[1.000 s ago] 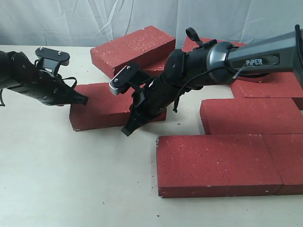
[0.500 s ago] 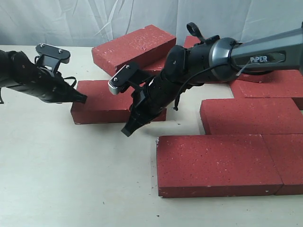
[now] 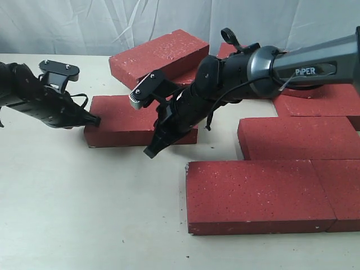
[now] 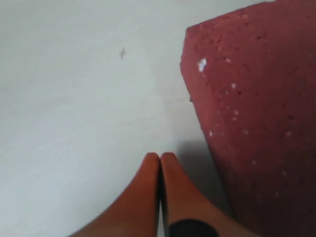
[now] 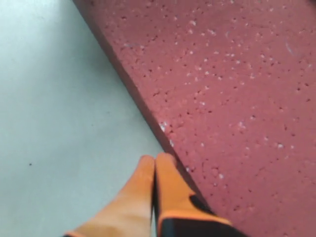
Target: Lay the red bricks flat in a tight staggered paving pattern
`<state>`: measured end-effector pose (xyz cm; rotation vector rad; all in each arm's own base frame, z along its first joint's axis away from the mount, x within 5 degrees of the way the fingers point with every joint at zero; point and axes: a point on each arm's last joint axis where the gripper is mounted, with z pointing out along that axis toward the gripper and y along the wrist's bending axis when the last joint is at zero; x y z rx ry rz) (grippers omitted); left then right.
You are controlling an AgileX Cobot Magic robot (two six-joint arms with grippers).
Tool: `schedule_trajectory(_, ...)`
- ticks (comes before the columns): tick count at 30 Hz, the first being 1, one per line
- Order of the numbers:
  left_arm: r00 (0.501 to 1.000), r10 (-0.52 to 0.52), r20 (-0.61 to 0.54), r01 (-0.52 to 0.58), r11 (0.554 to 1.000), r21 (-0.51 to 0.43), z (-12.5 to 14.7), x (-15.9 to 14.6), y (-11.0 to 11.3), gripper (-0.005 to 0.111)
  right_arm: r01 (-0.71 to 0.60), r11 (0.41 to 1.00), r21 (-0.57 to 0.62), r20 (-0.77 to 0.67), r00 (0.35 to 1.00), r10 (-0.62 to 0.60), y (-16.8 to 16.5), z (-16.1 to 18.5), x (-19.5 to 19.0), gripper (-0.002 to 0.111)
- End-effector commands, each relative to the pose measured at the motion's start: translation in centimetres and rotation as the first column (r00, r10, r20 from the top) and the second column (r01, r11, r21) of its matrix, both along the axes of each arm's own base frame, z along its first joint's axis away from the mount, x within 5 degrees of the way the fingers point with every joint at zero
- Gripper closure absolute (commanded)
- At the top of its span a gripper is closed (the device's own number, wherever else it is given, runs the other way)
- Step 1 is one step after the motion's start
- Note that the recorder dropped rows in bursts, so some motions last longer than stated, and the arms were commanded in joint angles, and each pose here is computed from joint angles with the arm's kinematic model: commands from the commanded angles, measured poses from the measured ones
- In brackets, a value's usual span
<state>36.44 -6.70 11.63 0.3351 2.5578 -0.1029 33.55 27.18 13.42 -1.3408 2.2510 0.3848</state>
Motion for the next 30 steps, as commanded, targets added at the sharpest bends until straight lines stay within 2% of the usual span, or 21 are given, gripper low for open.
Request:
schedule_trajectory(1,0.999,-0.027,0.019,0.027,1.0,-0.006,-0.2,0.5,-1.6,0.107,0.012,1.0,-0.007,0.023,1.0,-0.012,0.0,-0.7,0.4,0.109)
schedule_trajectory(10,0.997,-0.029,0.073,0.029,1.0,-0.001,0.1,0.9,-2.0,0.107,0.074,0.997,0.016,0.09,0.993,-0.075,-0.5,-0.9,1.7,0.109)
schedule_trajectory(20,0.993,-0.044,0.11,0.042,0.999,0.02,0.3,1.1,-1.9,0.107,0.067,0.998,0.007,0.055,0.996,-0.067,-0.5,-1.2,1.4,0.109)
schedule_trajectory(25,0.994,-0.046,0.096,0.044,0.999,0.027,1.0,1.0,-1.1,0.107,-0.001,1.0,0.008,0.027,1.0,0.001,-0.6,1.9,0.2,0.109)
schedule_trajectory(27,0.996,-0.031,0.088,0.029,0.999,0.022,1.3,1.0,-0.5,0.107,-0.052,0.998,-0.033,0.043,0.998,0.053,-1.5,3.8,-0.1,0.109)
schedule_trajectory(30,0.996,0.012,0.083,-0.011,1.0,-0.005,1.3,1.1,-0.1,0.107,-0.006,0.997,-0.076,0.027,1.0,0.008,-3.8,5.9,0.1,0.109)
